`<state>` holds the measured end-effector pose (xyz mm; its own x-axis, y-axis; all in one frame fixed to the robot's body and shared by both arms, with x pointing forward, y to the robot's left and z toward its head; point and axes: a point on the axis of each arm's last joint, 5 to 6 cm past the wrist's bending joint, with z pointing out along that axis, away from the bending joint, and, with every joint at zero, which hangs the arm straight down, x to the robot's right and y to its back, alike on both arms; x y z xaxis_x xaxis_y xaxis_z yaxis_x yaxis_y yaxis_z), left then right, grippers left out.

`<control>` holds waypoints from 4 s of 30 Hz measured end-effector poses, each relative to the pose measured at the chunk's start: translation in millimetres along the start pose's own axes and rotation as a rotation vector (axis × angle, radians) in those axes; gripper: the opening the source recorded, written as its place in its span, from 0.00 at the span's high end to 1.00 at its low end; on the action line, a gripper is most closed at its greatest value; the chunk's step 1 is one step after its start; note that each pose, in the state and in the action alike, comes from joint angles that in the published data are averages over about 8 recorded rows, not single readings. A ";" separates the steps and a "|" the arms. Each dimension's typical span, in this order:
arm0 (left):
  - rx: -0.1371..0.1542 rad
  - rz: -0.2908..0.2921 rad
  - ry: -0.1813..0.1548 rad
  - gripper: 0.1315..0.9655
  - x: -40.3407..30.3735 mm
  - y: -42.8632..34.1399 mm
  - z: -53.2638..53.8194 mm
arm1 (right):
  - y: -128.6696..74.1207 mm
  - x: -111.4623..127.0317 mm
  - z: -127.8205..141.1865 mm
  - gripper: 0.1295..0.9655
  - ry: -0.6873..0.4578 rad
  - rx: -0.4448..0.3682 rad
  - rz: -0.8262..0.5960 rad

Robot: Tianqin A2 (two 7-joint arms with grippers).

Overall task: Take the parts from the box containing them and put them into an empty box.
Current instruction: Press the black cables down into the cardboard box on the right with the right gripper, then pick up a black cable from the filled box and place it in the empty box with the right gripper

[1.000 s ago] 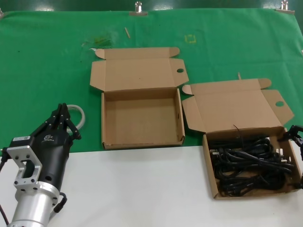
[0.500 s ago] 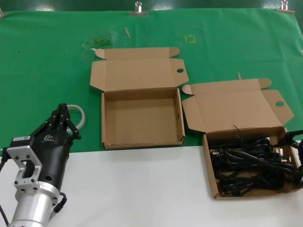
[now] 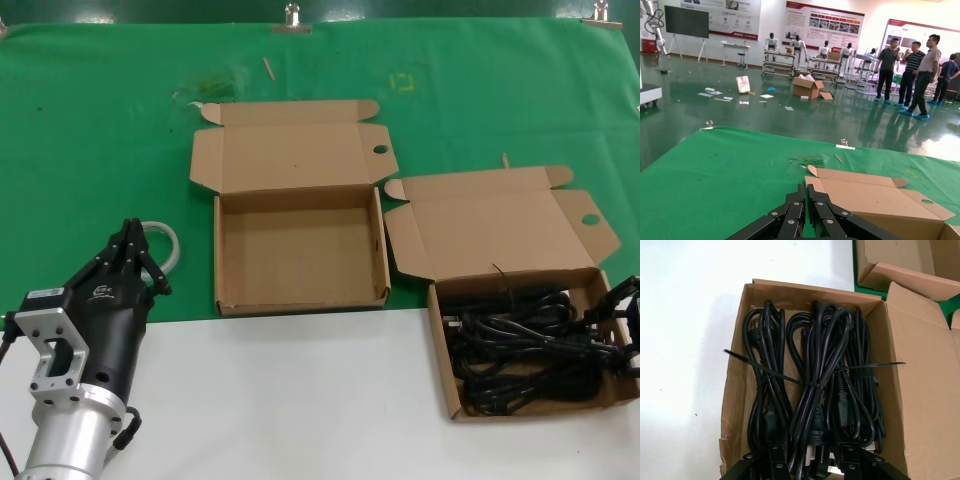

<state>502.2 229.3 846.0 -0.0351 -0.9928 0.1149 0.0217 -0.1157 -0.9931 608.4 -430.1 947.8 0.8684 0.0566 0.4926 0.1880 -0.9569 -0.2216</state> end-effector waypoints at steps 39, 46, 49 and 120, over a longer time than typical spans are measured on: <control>0.000 0.000 0.000 0.97 0.0 0.0 0.0 | -32.8 35.2 -31.7 0.79 0.092 0.057 -0.038; 0.000 0.000 0.000 0.97 0.0 0.0 0.0 | -52.2 46.4 -21.8 0.79 0.137 0.079 -0.058; 0.000 0.000 0.000 0.97 0.0 0.0 0.0 | -61.9 51.2 -16.9 0.79 0.152 0.089 -0.071; 0.000 0.000 0.000 0.97 0.0 0.0 0.0 | -188.7 87.7 135.6 0.79 0.229 0.210 -0.207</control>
<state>502.2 229.3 846.0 -0.0351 -0.9928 0.1148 0.0217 -0.1156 -0.9931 711.2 -205.9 918.7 0.6815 0.1546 0.7153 0.4596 -0.8511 -0.2539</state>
